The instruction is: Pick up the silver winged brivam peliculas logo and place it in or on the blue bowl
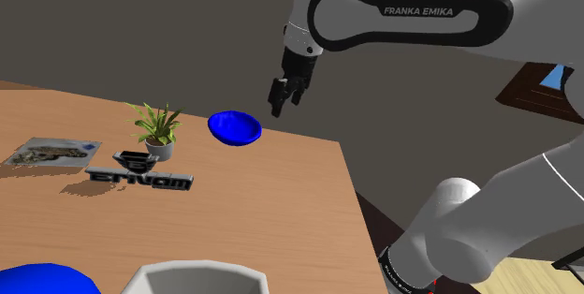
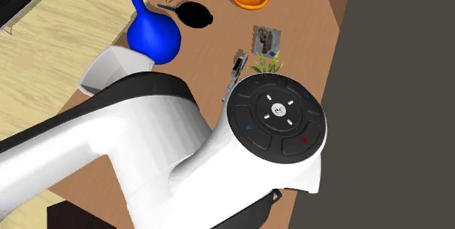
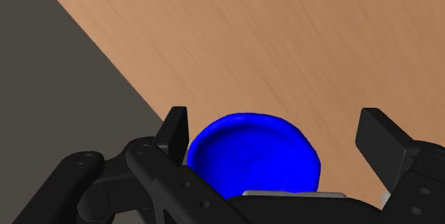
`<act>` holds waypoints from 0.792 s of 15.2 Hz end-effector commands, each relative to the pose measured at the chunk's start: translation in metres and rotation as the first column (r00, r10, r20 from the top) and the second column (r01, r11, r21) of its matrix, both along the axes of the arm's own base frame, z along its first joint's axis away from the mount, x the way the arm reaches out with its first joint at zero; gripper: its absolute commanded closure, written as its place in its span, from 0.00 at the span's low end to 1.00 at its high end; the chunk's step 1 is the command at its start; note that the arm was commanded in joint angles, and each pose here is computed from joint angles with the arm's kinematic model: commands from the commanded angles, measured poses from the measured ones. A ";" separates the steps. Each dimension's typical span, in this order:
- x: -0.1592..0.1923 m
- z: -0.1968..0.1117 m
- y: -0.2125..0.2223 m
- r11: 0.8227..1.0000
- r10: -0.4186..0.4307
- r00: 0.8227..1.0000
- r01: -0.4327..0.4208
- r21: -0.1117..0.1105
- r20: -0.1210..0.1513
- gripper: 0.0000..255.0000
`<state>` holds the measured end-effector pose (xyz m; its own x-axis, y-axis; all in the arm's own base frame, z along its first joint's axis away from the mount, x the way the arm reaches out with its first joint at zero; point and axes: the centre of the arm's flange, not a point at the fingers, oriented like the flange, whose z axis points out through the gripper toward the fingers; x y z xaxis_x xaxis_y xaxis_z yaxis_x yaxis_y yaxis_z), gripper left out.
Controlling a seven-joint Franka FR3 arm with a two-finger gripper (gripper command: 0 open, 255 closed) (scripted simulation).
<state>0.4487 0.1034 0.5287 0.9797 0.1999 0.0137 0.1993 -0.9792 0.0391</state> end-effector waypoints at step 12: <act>0.068 -0.044 0.149 0.948 0.319 0.948 -0.319 0.023 0.000 0.00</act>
